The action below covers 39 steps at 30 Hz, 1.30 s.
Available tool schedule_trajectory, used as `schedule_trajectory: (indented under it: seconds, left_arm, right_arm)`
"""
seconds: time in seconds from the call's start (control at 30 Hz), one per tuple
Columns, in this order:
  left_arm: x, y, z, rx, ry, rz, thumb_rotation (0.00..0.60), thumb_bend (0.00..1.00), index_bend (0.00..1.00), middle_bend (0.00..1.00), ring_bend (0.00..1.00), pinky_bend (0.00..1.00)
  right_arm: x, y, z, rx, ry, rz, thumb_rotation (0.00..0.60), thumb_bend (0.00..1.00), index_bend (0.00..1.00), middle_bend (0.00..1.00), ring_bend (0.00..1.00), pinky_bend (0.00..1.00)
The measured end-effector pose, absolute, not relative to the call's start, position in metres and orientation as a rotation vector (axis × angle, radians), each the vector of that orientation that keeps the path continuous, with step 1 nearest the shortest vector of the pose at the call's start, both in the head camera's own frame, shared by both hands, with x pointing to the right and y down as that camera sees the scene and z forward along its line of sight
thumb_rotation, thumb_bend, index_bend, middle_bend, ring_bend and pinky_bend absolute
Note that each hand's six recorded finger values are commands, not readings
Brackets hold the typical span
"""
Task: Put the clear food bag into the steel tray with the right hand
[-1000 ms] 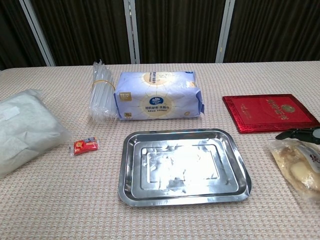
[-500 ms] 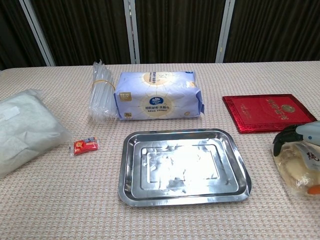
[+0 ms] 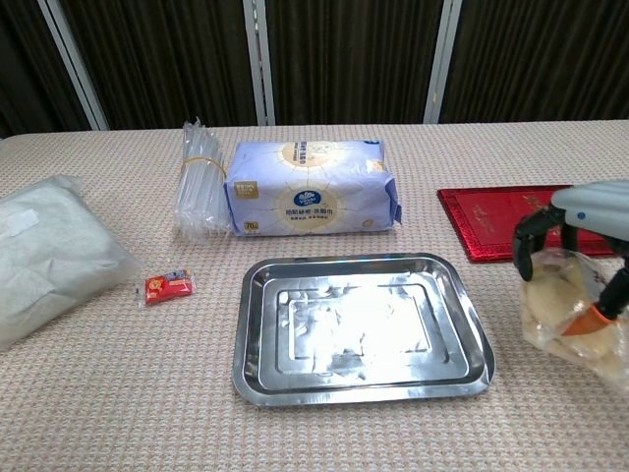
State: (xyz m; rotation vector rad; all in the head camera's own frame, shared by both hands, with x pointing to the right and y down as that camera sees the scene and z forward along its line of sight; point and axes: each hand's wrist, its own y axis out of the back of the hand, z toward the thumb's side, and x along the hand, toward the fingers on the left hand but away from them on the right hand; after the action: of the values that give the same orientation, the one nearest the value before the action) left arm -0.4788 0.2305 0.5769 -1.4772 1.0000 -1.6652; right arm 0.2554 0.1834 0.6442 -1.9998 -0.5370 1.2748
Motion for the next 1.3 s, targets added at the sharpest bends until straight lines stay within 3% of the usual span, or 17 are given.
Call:
schedule_trajectory:
  seconds: [0.23, 0.57, 0.63, 0.7, 0.77, 0.83, 1.07, 1.3]
  left_arm:
    - [-0.48, 0.233, 0.576, -1.473, 1.002, -1.67, 0.6, 0.01, 0.03, 0.0, 0.0, 0.0]
    - [-0.49, 0.238, 0.577, -1.468, 1.011, -1.702, 0.6, 0.01, 0.03, 0.0, 0.0, 0.0]
    - [-0.49, 0.238, 0.578, -1.476, 1.017, -1.702, 0.6, 0.01, 0.03, 0.0, 0.0, 0.0]
    - [-0.49, 0.238, 0.579, -1.484, 1.017, -1.703, 0.6, 0.01, 0.03, 0.0, 0.0, 0.0]
    - [-0.49, 0.238, 0.579, -1.487, 1.017, -1.703, 0.6, 0.01, 0.03, 0.0, 0.0, 0.0]
    - [-0.492, 0.239, 0.579, -1.487, 1.017, -1.707, 0.6, 0.01, 0.03, 0.0, 0.0, 0.0]
    - [-0.495, 0.238, 0.58, -1.479, 1.026, -1.71, 0.6, 0.01, 0.02, 0.0, 0.0, 0.0]
    - [-0.492, 0.235, 0.578, -1.477, 1.039, -1.685, 0.6, 0.01, 0.02, 0.0, 0.0, 0.0]
  right_arm:
    - [0.201, 0.168, 0.62, -2.083, -0.514, 1.084, 0.6, 0.05, 0.47, 0.36, 0.32, 0.44]
    - [0.144, 0.156, 0.627, -2.15, -0.5, 0.987, 0.6, 0.05, 0.39, 0.29, 0.28, 0.42]
    - [0.136, 0.154, 0.632, -2.127, -0.485, 0.985, 0.6, 0.05, 0.31, 0.23, 0.21, 0.35]
    - [0.127, 0.154, 0.64, -2.112, -0.472, 0.991, 0.6, 0.05, 0.1, 0.09, 0.06, 0.17]
    - [0.122, 0.153, 0.646, -2.095, -0.456, 1.005, 0.6, 0.05, 0.01, 0.01, 0.0, 0.05]
    - [0.121, 0.152, 0.65, -2.071, -0.432, 1.029, 0.6, 0.04, 0.0, 0.0, 0.0, 0.0]
    - [0.132, 0.146, 0.642, -2.005, -0.445, 1.068, 0.6, 0.04, 0.0, 0.0, 0.0, 0.0]
    - [0.21, 0.137, 0.611, -1.844, -0.64, 1.175, 0.6, 0.05, 0.08, 0.02, 0.0, 0.0]
